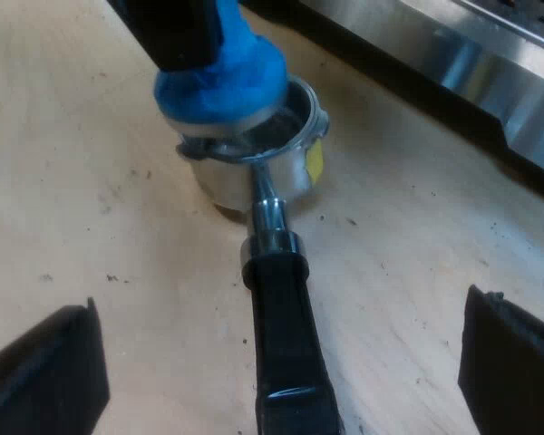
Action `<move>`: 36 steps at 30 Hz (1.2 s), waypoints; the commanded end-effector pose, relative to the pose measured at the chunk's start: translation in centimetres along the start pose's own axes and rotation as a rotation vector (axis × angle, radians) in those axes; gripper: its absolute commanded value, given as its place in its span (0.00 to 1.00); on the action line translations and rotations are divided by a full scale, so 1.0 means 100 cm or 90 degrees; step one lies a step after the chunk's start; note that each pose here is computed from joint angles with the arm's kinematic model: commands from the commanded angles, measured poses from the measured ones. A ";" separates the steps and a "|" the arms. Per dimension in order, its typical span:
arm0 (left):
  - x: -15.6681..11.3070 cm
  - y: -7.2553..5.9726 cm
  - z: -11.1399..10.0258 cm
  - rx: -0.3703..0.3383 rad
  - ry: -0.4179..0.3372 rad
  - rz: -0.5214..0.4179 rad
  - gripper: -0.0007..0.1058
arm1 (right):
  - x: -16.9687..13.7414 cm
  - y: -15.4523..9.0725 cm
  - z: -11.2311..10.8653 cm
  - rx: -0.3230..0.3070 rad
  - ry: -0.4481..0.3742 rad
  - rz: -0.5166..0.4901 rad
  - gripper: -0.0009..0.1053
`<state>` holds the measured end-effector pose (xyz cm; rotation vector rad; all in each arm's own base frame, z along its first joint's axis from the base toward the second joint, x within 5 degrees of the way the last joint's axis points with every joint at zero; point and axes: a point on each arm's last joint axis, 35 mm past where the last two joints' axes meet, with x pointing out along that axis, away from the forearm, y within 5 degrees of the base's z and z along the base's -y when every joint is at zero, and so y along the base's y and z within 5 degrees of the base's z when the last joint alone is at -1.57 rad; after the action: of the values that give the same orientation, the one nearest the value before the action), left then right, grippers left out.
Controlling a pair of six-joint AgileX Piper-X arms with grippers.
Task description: Grind coffee beans and then tamp
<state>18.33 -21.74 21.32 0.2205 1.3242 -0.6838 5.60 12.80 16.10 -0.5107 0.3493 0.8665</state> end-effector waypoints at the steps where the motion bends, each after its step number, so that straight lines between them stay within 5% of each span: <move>1: 0.001 -0.002 0.004 0.003 -0.012 -0.002 0.01 | -0.001 -0.001 0.002 -0.001 -0.009 -0.003 0.77; 22: 0.018 0.002 0.006 0.015 0.008 0.034 0.01 | -0.001 -0.001 0.002 -0.001 -0.009 -0.003 0.77; 36: 0.043 0.016 -0.028 0.013 0.069 0.054 0.01 | -0.001 -0.001 0.002 -0.001 -0.009 -0.003 0.77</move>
<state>18.14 -21.33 18.11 0.2702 1.3111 -0.6691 5.60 12.80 16.10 -0.5107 0.3493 0.8665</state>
